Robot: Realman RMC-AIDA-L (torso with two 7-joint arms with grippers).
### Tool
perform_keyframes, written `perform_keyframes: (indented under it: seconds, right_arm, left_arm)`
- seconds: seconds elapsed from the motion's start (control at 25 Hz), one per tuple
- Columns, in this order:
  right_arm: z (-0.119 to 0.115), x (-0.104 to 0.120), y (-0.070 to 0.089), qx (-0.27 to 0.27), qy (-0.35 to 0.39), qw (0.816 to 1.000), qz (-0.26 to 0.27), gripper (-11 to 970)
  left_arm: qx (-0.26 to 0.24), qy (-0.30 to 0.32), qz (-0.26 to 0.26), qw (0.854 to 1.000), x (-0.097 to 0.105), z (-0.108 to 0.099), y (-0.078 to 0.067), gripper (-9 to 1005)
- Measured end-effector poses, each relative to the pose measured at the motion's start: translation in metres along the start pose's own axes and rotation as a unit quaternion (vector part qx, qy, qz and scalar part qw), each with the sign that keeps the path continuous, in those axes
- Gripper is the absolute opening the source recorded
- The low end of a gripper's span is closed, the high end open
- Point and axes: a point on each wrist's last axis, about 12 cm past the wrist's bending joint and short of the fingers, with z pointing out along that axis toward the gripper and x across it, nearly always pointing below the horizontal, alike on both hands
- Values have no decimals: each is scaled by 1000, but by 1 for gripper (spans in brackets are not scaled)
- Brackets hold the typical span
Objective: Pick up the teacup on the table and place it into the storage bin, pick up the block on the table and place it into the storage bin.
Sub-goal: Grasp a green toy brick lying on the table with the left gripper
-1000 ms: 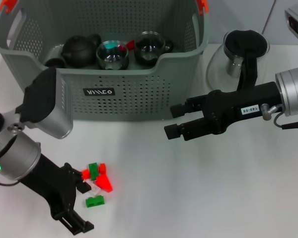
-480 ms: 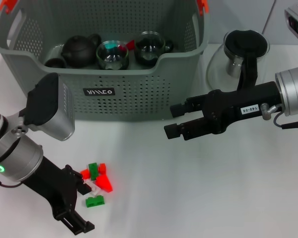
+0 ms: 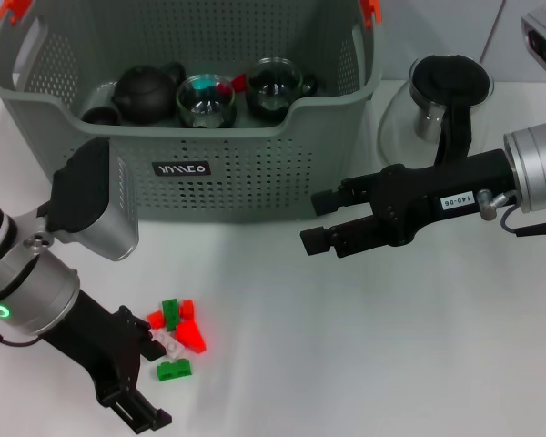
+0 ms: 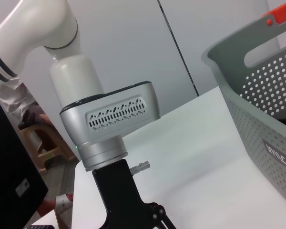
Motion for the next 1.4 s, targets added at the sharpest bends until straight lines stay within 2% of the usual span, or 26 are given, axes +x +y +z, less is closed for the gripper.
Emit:
perform_keyframes:
  seconds: [0.68,1.4]
  right_arm:
    - [0,1,0,0,0,1000,1,824]
    - [-4,1,-1,4,-5,1000,0,825]
  left_arm:
    - [-2,8,0,1000,3,3,4,930]
    - [16,19,31,999,-17,8,2,920]
